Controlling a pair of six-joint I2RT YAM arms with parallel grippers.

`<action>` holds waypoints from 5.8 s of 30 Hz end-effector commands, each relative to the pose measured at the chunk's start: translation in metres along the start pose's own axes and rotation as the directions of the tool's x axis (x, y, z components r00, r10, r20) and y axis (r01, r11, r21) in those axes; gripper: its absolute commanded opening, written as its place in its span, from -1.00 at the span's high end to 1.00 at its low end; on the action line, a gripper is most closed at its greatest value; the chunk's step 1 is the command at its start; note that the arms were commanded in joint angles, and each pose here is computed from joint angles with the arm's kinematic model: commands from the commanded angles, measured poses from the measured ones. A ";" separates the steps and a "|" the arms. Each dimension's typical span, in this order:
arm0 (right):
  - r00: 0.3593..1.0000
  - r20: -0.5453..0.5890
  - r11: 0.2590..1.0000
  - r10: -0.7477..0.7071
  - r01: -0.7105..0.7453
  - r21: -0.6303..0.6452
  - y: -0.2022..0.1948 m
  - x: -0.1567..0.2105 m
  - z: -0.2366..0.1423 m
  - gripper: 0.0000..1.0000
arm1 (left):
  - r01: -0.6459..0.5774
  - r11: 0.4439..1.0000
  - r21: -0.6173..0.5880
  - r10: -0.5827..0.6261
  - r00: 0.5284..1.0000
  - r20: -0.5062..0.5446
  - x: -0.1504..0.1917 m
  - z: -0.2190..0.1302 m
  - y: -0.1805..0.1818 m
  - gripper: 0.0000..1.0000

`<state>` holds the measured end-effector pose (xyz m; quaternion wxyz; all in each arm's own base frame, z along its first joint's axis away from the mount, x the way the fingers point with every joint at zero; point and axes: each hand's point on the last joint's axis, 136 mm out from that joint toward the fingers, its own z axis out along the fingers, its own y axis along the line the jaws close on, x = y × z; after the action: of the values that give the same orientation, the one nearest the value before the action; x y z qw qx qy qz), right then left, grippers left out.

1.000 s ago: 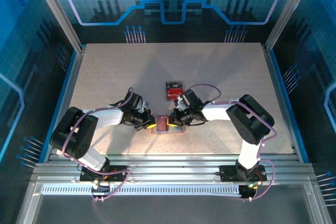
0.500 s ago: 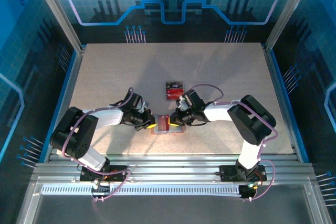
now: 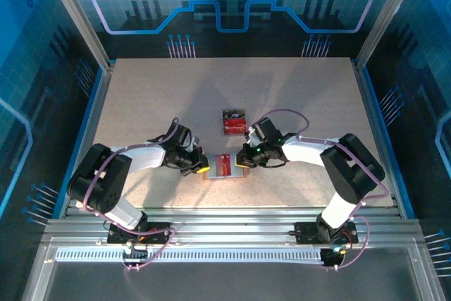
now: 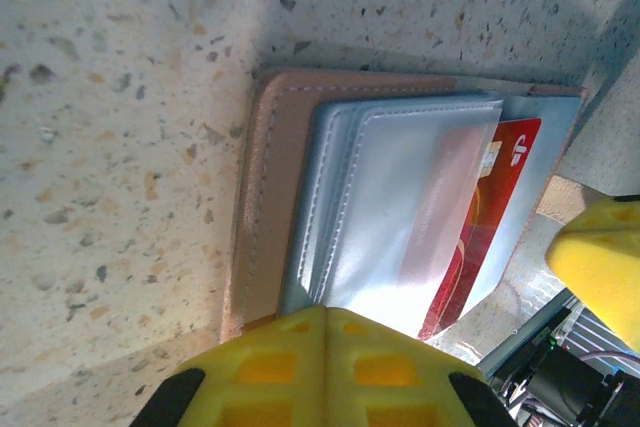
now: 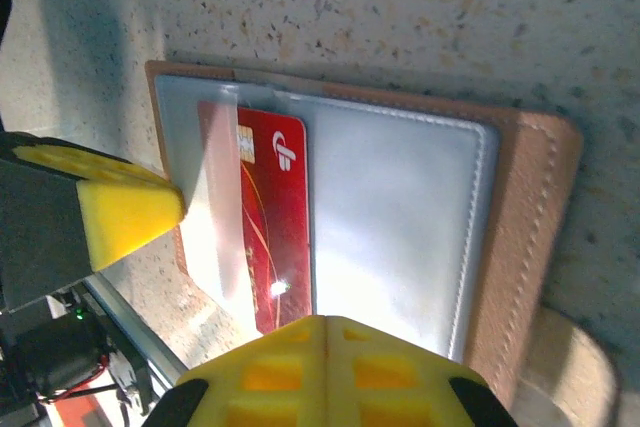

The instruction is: Take the credit cards out of the card holder

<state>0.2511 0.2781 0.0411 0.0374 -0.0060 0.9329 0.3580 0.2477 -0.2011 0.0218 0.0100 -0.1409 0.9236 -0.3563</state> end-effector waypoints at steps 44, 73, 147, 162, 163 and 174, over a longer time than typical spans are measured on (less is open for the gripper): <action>0.994 -0.097 0.989 0.041 -0.055 -0.140 0.007 -0.001 0.031 0.56 | -0.131 0.979 -0.157 0.117 0.989 -0.094 0.014 0.019 -0.013 1.00; 0.997 -0.065 0.999 -0.028 0.026 -0.033 0.013 -0.004 0.001 0.89 | -0.146 0.977 -0.153 0.136 0.988 -0.072 0.016 0.005 -0.020 0.83; 0.023 -0.479 -0.008 -0.878 0.998 0.061 0.044 -0.136 -0.069 1.00 | -0.105 0.993 -0.057 0.104 0.994 -0.014 -0.022 -0.001 -0.021 0.13; 0.011 -0.519 -0.005 -0.855 1.000 0.029 0.025 -0.157 -0.049 1.00 | -0.114 0.991 -0.071 0.116 0.993 0.017 -0.023 -0.020 -0.022 0.11; 0.012 -0.521 -0.002 -0.853 1.000 0.025 0.023 -0.157 -0.047 1.00 | -0.113 0.991 -0.073 0.115 0.993 0.020 -0.024 -0.021 -0.021 0.11; 0.034 -0.520 0.082 -0.853 0.994 -0.069 0.018 -0.139 -0.033 0.99 | -0.102 0.992 -0.076 0.105 0.994 0.027 -0.021 -0.026 -0.018 0.11</action>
<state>0.3980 0.2698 0.0859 0.0795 -0.6942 0.7136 0.0497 0.2718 -0.1974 0.0461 0.0326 -0.1021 0.9398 -0.3246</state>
